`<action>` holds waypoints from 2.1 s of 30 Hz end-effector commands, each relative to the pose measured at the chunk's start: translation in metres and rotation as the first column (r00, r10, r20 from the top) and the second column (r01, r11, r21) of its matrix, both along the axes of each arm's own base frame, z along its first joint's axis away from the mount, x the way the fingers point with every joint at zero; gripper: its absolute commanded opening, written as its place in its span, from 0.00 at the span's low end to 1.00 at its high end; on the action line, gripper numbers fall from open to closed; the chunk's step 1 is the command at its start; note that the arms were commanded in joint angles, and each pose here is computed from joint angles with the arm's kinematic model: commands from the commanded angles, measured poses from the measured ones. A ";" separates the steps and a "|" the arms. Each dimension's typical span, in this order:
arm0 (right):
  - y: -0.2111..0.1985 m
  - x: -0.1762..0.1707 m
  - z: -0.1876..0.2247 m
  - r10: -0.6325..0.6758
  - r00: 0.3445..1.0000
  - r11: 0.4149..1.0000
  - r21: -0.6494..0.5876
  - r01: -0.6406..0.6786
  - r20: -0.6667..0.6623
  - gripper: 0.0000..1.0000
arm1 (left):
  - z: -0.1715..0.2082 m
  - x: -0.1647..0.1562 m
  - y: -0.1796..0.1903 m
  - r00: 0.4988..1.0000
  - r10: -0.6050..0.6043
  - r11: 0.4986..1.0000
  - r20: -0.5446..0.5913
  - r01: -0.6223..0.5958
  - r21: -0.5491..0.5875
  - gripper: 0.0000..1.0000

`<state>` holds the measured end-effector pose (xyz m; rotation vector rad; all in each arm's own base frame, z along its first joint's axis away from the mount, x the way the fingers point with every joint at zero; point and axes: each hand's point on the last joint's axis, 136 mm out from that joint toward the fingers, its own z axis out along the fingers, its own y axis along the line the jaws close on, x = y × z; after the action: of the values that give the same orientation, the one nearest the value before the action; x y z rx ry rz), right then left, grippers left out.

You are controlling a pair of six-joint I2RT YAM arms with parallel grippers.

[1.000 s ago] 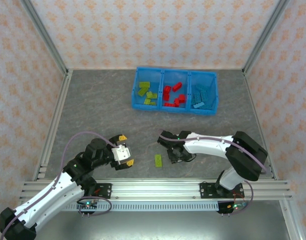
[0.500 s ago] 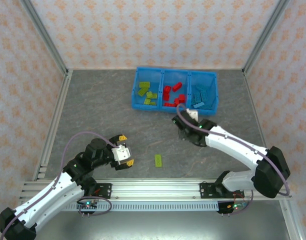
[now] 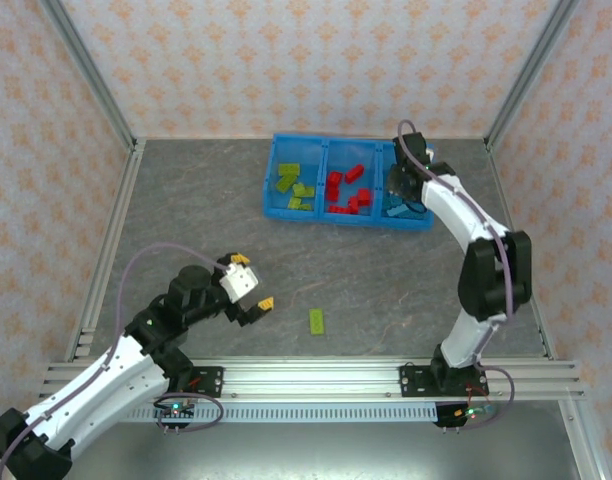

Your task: Sort the legos into containers by color

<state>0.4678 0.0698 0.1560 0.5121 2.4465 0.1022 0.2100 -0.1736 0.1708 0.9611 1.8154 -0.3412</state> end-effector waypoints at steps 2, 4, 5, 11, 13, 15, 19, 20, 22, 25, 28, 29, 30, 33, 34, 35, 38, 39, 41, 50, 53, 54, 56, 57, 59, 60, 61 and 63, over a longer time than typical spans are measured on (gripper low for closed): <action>-0.001 0.037 -0.011 -0.017 0.999 0.998 0.055 0.015 0.033 0.31 | 0.033 0.028 0.009 0.959 0.235 0.964 -0.158 -0.250 -0.089 1.00; -0.006 0.052 -0.015 -0.034 0.999 0.997 0.063 0.033 0.013 0.33 | 0.030 0.038 0.014 0.917 0.322 0.939 -0.236 -0.342 -0.044 1.00; -0.008 0.058 -0.018 -0.046 0.999 0.997 0.069 0.046 0.000 0.34 | 0.027 0.040 0.013 0.906 0.333 0.936 -0.262 -0.350 -0.022 1.00; -0.010 0.077 -0.022 -0.052 0.999 0.995 0.083 0.052 0.004 0.47 | 0.022 0.041 -0.018 0.893 0.233 0.956 -0.384 -0.282 -0.076 1.00; -0.013 0.075 -0.015 -0.062 0.998 0.995 0.073 0.061 0.011 0.50 | 0.020 0.045 -0.024 0.878 0.231 0.945 -0.419 -0.305 -0.118 0.96; -0.014 0.072 -0.007 -0.065 0.998 0.995 0.072 0.063 0.020 0.51 | 0.017 0.048 -0.027 0.854 0.248 0.930 -0.457 -0.342 -0.136 0.92; -0.014 0.055 0.018 -0.054 0.997 0.995 0.087 0.049 0.049 0.51 | 0.006 0.050 -0.030 0.780 0.310 0.898 -0.544 -0.428 -0.101 0.85; -0.014 0.049 0.024 -0.054 0.997 0.994 0.095 0.048 0.055 0.51 | 0.003 0.049 -0.031 0.763 0.325 0.895 -0.558 -0.439 -0.079 0.84; -0.014 0.034 0.037 -0.052 0.996 0.992 0.115 0.043 0.076 0.51 | -0.007 0.044 -0.035 0.725 0.362 0.889 -0.586 -0.457 -0.015 0.83; -0.014 0.006 0.054 -0.046 0.994 0.990 0.135 0.031 0.103 0.54 | -0.022 0.026 -0.059 0.688 0.347 0.920 -0.638 -0.383 0.087 0.83; -0.016 -0.018 0.059 -0.033 0.995 0.990 0.139 0.020 0.098 0.62 | -0.044 0.005 -0.087 0.652 0.310 0.948 -0.692 -0.263 0.177 0.85; -0.016 -0.024 0.058 -0.030 0.996 0.990 0.138 0.018 0.087 0.65 | -0.051 0.002 -0.092 0.634 0.323 0.945 -0.703 -0.253 0.207 0.85; -0.018 -0.030 0.058 -0.029 0.997 0.991 0.132 0.019 0.077 0.67 | -0.061 0.002 -0.096 0.601 0.351 0.936 -0.718 -0.257 0.242 0.85; -0.022 -0.043 0.060 -0.029 0.998 0.993 0.114 0.021 0.064 0.72 | -0.093 -0.003 -0.102 0.459 0.448 0.891 -0.767 -0.296 0.344 0.86; -0.022 -0.045 0.062 -0.028 0.997 0.993 0.112 0.021 0.065 0.73 | -0.102 -0.008 -0.106 0.425 0.457 0.888 -0.782 -0.276 0.369 0.87; -0.022 -0.046 0.064 -0.027 0.997 0.994 0.110 0.019 0.069 0.74 | -0.111 -0.015 -0.108 0.400 0.480 0.877 -0.781 -0.244 0.414 0.87; -0.023 -0.045 0.071 -0.028 0.996 0.994 0.106 0.019 0.085 0.76 | -0.120 -0.021 -0.109 0.381 0.548 0.834 -0.744 -0.187 0.519 0.87; -0.023 -0.044 0.073 -0.027 0.996 0.994 0.105 0.017 0.090 0.76 | -0.119 -0.021 -0.110 0.385 0.551 0.832 -0.741 -0.181 0.524 0.85; -0.023 -0.043 0.074 -0.023 0.996 0.994 0.104 0.013 0.092 0.76 | -0.121 -0.021 -0.110 0.378 0.557 0.827 -0.739 -0.180 0.532 0.83; -0.024 -0.039 0.084 -0.025 0.993 0.996 0.094 0.014 0.112 0.77 | -0.151 -0.032 -0.120 0.265 0.594 0.800 -0.759 -0.097 0.592 0.63; -0.024 -0.039 0.087 -0.023 0.993 0.995 0.094 0.012 0.120 0.77 | -0.158 -0.034 -0.123 0.219 0.585 0.808 -0.781 -0.084 0.583 0.59; -0.024 -0.039 0.087 -0.024 0.993 0.995 0.094 0.013 0.119 0.77 | -0.161 -0.035 -0.124 0.208 0.581 0.812 -0.787 -0.083 0.578 0.58; -0.024 -0.041 0.087 -0.023 0.993 0.995 0.095 0.012 0.115 0.77 | -0.164 -0.036 -0.124 0.187 0.578 0.815 -0.794 -0.082 0.574 0.56; -0.024 -0.041 0.087 -0.022 0.993 0.995 0.094 0.011 0.115 0.77 | -0.165 -0.036 -0.124 0.179 0.576 0.817 -0.798 -0.084 0.571 0.54; -0.025 -0.042 0.087 -0.021 0.993 0.996 0.092 0.010 0.116 0.77 | -0.165 -0.036 -0.123 0.171 0.575 0.817 -0.800 -0.086 0.570 0.52; -0.025 -0.043 0.086 -0.020 0.993 0.996 0.089 0.010 0.114 0.77 | -0.165 -0.036 -0.123 0.172 0.578 0.815 -0.797 -0.089 0.572 0.50; -0.025 -0.044 0.087 -0.020 0.993 0.996 0.090 0.010 0.114 0.77 | -0.164 -0.036 -0.122 0.173 0.579 0.815 -0.796 -0.091 0.573 0.50; -0.025 -0.045 0.088 -0.018 0.993 0.996 0.093 0.007 0.116 0.77 | -0.164 -0.035 -0.121 0.177 0.584 0.812 -0.793 -0.094 0.577 0.44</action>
<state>0.4286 0.0510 0.2277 0.5582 2.3582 0.2600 0.1928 -0.2985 0.0183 0.4862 3.2665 -0.2559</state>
